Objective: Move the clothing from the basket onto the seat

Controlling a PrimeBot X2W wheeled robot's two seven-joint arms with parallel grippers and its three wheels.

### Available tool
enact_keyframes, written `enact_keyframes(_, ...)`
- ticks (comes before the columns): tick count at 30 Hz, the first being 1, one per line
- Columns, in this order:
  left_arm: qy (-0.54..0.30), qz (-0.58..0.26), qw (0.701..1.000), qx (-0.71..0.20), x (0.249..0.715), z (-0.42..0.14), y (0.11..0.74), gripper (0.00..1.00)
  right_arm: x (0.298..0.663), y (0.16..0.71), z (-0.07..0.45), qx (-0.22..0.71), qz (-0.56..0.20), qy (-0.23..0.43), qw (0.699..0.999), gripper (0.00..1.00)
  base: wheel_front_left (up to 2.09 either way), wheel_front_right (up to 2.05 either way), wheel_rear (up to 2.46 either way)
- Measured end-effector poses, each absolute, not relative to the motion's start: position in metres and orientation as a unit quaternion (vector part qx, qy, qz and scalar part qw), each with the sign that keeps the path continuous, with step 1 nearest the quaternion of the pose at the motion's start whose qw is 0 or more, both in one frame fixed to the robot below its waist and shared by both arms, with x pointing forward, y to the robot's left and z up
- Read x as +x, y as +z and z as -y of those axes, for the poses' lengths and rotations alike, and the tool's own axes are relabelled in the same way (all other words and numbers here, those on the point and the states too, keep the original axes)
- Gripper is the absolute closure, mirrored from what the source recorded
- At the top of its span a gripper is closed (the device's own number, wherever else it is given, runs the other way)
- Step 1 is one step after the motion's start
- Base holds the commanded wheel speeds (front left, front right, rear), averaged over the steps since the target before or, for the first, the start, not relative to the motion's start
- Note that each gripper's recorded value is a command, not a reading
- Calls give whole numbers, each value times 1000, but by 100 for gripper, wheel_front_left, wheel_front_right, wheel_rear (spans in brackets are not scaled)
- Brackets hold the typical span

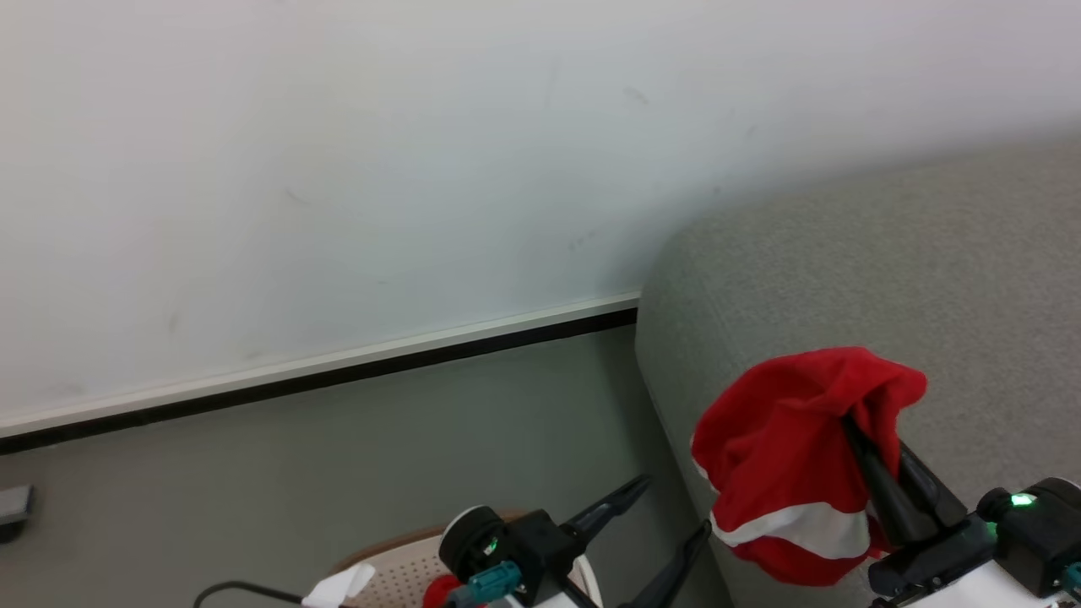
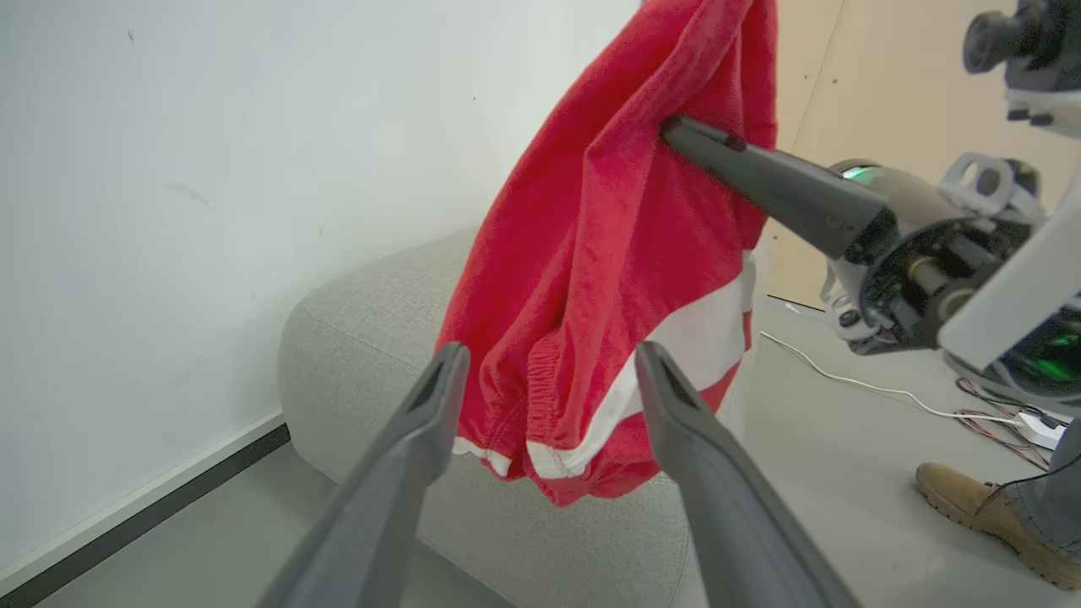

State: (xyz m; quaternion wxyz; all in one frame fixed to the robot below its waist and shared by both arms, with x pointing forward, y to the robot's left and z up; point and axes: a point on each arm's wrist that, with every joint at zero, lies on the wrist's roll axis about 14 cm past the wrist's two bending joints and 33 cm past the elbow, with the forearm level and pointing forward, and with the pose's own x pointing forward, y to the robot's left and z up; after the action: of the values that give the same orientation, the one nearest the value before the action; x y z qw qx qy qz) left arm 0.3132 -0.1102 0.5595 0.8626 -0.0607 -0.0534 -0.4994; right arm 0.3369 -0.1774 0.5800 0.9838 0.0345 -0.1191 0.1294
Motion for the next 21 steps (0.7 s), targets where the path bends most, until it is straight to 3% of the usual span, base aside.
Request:
enact_keyframes(9,-564,21,823,-70,293,152,539,0,310,578,228,19,112,44,993,100,0,0,0)
enact_keyframes(21,-571,9,817,-80,306,157,528,0,323,571,244,18,105,5,994,100,0,0,0)
